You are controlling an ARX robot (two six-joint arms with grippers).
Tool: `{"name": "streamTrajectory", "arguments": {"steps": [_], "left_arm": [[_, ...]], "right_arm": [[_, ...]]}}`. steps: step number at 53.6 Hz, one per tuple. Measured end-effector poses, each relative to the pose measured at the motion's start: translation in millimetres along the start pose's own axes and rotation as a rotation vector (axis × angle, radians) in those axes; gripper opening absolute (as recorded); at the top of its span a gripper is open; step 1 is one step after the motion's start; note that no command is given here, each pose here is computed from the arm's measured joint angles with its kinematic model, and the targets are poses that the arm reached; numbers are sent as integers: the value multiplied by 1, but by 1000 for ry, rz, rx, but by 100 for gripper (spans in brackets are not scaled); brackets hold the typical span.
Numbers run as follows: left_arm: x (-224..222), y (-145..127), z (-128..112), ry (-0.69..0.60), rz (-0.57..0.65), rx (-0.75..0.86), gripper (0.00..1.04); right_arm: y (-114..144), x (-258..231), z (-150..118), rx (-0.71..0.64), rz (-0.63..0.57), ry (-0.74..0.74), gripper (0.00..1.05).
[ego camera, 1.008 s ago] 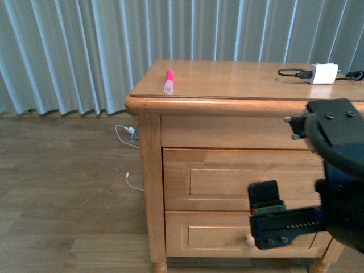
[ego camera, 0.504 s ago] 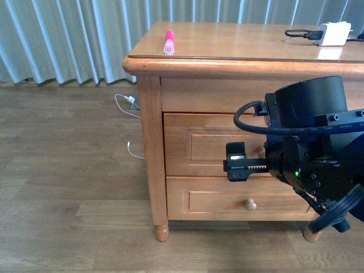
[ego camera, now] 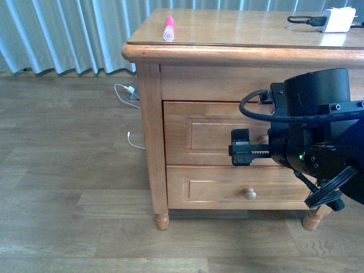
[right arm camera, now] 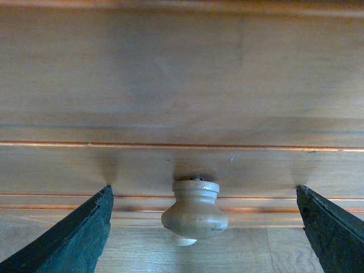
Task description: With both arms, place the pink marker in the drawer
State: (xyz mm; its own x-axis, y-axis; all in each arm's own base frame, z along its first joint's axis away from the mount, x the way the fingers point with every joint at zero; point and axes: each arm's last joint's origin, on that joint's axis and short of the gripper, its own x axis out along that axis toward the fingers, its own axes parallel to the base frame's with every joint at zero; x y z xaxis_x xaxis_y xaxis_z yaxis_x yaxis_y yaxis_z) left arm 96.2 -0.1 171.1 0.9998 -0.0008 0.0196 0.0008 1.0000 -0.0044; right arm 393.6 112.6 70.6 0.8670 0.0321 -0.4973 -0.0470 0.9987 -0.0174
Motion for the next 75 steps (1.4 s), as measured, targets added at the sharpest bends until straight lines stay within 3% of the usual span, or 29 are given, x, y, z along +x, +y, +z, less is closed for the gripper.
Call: {"name": "streamTrajectory", "arguments": {"steps": [13,19,38,51,75], "left_arm": [[0,0,0,0,0,0,99],[0,0,0,0,0,0,99],[0,0,0,0,0,0,99],[0,0,0,0,0,0,99],[0,0,0,0,0,0,99]], "right_arm": [[3,-1,0,7,12,-14,95],[4,-1,1,7,11,-23,74],[4,-3,-2,-16,8,-14,25],[1,-24,-7,-21,35,35,22],[-9,-136,-56,-60,103,209,21]]}}
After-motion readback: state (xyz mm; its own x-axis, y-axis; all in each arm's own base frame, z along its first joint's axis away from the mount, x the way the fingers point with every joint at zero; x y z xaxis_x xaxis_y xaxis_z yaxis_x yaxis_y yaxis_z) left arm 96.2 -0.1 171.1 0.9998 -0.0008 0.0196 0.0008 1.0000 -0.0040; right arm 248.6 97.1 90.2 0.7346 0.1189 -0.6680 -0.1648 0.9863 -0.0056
